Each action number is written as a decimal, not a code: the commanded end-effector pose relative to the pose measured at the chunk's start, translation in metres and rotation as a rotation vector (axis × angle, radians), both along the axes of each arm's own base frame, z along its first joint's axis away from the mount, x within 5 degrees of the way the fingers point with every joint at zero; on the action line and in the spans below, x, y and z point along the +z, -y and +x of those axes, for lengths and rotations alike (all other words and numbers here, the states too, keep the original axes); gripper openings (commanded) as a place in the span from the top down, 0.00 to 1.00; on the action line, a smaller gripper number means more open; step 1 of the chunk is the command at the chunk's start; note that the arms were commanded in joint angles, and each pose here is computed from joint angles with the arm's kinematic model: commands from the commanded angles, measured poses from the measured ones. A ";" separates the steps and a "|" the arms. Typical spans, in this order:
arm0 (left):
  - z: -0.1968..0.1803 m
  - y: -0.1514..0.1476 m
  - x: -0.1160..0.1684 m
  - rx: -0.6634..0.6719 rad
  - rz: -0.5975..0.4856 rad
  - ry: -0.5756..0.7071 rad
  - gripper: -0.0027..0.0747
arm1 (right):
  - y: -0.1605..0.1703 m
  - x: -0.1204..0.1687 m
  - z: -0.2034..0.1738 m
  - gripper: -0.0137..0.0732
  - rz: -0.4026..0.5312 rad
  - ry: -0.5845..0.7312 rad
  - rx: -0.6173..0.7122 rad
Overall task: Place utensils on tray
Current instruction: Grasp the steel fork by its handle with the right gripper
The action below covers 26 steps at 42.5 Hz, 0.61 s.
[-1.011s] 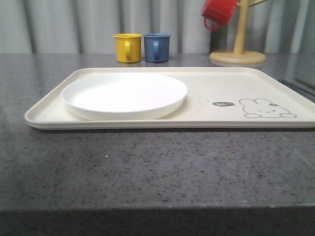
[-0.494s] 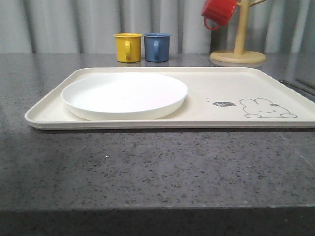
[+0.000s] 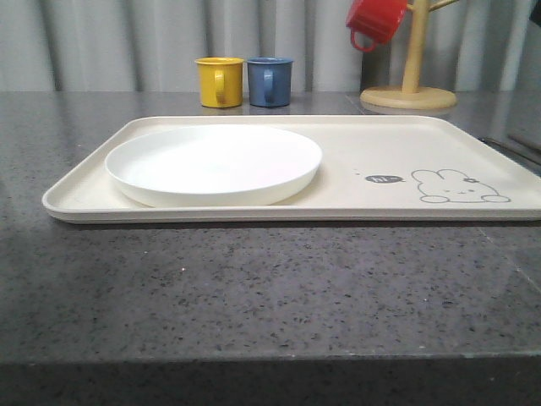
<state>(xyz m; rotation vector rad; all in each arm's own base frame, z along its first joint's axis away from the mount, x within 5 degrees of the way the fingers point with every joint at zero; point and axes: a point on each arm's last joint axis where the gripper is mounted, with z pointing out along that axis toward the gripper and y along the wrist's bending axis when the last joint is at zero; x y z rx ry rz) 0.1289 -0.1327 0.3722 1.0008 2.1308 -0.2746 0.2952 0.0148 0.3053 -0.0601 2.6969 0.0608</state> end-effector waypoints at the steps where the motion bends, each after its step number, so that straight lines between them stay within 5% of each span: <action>1: -0.001 0.001 0.014 -0.006 -0.075 0.060 0.39 | -0.001 0.013 0.015 0.49 -0.008 0.052 0.009; 26: -0.001 0.001 0.014 -0.006 -0.075 0.060 0.39 | -0.005 -0.022 0.067 0.51 0.018 -0.084 0.006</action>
